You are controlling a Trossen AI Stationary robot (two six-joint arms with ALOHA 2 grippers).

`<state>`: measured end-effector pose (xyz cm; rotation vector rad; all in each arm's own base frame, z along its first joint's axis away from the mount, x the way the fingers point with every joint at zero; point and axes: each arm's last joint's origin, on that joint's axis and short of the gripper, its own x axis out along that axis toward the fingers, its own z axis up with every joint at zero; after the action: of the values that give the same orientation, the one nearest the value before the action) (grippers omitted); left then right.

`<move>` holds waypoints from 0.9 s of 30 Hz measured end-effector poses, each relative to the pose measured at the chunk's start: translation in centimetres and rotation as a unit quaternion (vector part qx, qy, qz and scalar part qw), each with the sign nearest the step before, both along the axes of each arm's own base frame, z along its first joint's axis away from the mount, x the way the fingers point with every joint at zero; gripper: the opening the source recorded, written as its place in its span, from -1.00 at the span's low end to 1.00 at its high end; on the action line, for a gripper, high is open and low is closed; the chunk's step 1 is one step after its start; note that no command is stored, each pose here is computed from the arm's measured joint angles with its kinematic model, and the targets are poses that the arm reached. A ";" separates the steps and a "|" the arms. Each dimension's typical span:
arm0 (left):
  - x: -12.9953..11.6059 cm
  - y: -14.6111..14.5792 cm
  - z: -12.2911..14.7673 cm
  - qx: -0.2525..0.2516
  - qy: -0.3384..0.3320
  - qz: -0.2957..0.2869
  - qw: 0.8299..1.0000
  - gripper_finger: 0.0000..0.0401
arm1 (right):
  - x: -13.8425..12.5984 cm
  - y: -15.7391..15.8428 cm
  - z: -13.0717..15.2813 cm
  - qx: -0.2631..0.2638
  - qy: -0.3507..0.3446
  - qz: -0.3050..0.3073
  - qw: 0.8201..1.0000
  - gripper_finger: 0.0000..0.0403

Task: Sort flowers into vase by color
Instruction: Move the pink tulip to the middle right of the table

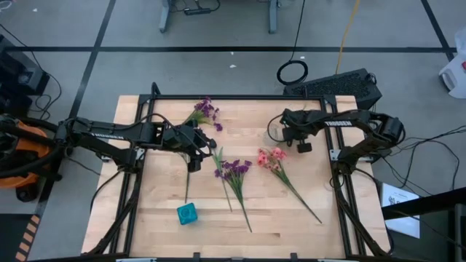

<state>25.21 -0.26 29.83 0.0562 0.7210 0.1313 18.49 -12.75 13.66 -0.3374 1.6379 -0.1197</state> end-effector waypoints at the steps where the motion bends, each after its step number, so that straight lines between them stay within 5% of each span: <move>1: 0.0 0.0 0.0 0.000 0.000 0.000 1.000 0.28 | 0.1 -0.1 0.3 -0.003 0.003 0.004 1.000 -1.00; 8: 0.0 0.0 0.0 -0.002 -0.001 0.002 1.000 0.28 | 1.1 -1.4 1.7 -0.023 -0.016 0.038 0.999 -0.90; 19: 0.0 0.0 0.1 0.001 -0.003 -0.001 1.000 0.28 | 0.9 -3.9 1.3 -0.017 -0.046 0.135 0.990 -0.26; 27: 0.0 0.0 0.1 0.001 -0.004 -0.001 1.000 0.28 | 1.3 -4.7 -0.5 0.005 -0.033 0.160 0.987 -0.34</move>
<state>25.26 -0.26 29.89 0.0580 0.7138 0.1304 19.80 -17.44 13.14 -0.5778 1.4994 0.1195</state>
